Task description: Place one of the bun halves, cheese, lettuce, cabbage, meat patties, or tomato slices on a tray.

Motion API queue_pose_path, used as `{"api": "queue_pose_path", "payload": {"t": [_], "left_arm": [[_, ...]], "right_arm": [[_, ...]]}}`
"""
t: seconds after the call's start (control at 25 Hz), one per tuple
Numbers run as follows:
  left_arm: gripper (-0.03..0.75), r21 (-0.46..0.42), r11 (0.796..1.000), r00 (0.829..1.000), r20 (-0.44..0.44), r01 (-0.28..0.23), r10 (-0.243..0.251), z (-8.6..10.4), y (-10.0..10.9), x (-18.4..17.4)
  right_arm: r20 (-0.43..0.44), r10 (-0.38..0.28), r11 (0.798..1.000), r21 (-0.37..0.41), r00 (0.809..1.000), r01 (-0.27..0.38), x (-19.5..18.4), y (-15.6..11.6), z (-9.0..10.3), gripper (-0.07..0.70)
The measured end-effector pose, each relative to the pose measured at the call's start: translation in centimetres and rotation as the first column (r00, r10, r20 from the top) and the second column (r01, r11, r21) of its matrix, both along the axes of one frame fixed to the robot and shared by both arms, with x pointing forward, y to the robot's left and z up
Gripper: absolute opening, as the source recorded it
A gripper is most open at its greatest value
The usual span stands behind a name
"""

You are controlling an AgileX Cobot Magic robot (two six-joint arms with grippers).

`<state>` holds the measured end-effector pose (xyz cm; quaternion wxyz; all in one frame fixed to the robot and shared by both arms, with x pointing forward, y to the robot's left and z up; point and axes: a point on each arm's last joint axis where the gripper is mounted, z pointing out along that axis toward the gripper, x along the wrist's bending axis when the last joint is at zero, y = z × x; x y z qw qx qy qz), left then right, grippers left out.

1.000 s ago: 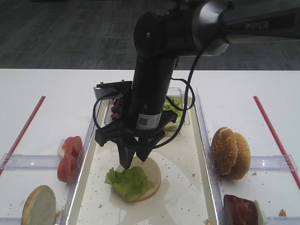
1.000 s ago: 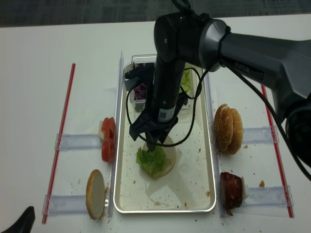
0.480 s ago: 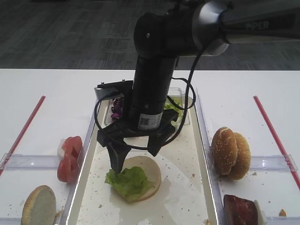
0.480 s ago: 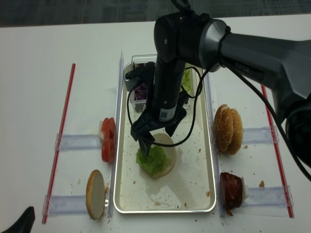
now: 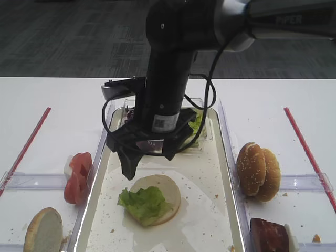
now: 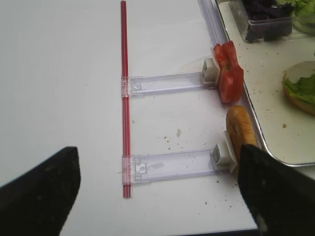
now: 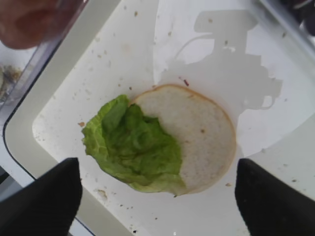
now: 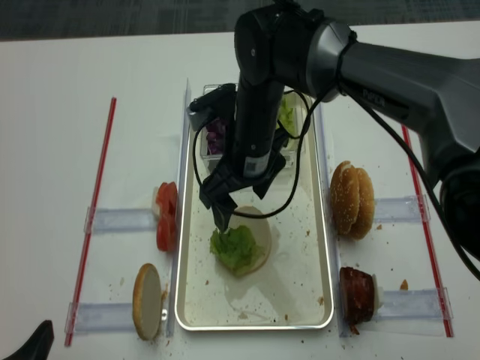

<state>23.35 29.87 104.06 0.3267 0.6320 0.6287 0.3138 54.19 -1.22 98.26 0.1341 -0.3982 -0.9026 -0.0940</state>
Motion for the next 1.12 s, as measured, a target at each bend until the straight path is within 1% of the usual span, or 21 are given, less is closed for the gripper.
{"api": "queue_pose_path", "payload": {"t": [0.2,0.32,0.52,0.64,0.76,0.88,1.0,1.12], "left_arm": [[0.598,0.0,1.0,1.0,0.0,0.0,0.0,0.0,0.0,0.0],[0.598,0.0,1.0,1.0,0.0,0.0,0.0,0.0,0.0,0.0],[0.598,0.0,1.0,1.0,0.0,0.0,0.0,0.0,0.0,0.0],[0.598,0.0,1.0,1.0,0.0,0.0,0.0,0.0,0.0,0.0],[0.598,0.0,1.0,1.0,0.0,0.0,0.0,0.0,0.0,0.0],[0.598,0.0,1.0,1.0,0.0,0.0,0.0,0.0,0.0,0.0],[0.598,0.0,1.0,1.0,0.0,0.0,0.0,0.0,0.0,0.0],[0.598,0.0,1.0,1.0,0.0,0.0,0.0,0.0,0.0,0.0]], "right_arm": [[0.107,0.02,1.0,-0.001,0.994,-0.02,1.2,0.2,2.0,0.646],[0.147,0.027,1.0,-0.008,0.989,-0.026,1.6,0.3,2.7,0.646],[0.19,0.046,0.998,-0.047,0.981,-0.038,2.0,-0.1,3.0,0.646],[0.197,0.034,0.998,-0.053,0.98,-0.024,2.5,-0.6,3.0,0.643],[0.208,-0.012,0.999,-0.048,0.978,0.022,3.7,-2.3,3.5,0.626],[0.226,-0.082,0.995,-0.039,0.971,0.093,5.2,-4.9,4.5,0.603],[0.241,-0.16,0.985,-0.032,0.957,0.172,6.8,-8.0,5.2,0.595],[0.244,-0.23,0.969,-0.033,0.942,0.245,8.3,-10.8,5.3,0.593]]}}
